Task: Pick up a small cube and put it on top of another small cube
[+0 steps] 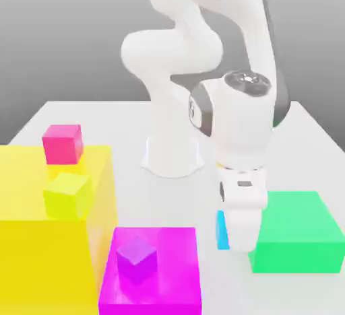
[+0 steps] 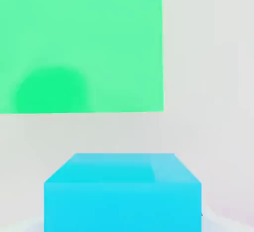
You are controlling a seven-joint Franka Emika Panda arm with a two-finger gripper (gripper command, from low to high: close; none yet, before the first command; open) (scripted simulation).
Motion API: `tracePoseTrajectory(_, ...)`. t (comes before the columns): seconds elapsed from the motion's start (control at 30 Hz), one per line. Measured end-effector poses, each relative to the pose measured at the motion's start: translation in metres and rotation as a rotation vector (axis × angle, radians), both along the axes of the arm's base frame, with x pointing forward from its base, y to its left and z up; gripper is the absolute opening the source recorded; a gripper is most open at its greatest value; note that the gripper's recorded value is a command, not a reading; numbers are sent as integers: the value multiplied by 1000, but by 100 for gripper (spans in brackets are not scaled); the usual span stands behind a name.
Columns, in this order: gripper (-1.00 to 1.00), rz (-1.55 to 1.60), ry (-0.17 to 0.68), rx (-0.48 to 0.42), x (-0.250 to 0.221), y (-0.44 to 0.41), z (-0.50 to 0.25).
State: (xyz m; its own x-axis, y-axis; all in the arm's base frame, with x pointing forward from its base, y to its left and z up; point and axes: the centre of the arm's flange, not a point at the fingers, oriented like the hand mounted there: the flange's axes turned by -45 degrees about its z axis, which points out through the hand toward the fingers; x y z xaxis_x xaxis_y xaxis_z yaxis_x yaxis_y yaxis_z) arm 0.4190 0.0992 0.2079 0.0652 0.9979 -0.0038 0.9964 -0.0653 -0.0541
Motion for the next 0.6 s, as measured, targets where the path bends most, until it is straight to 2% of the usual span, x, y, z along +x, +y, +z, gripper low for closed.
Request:
tracePoseTrajectory(0.27,-100,-190,91,31,67,-46,28)
tracePoseTrajectory(0.6,-100,-584,144,105,116,-148,82)
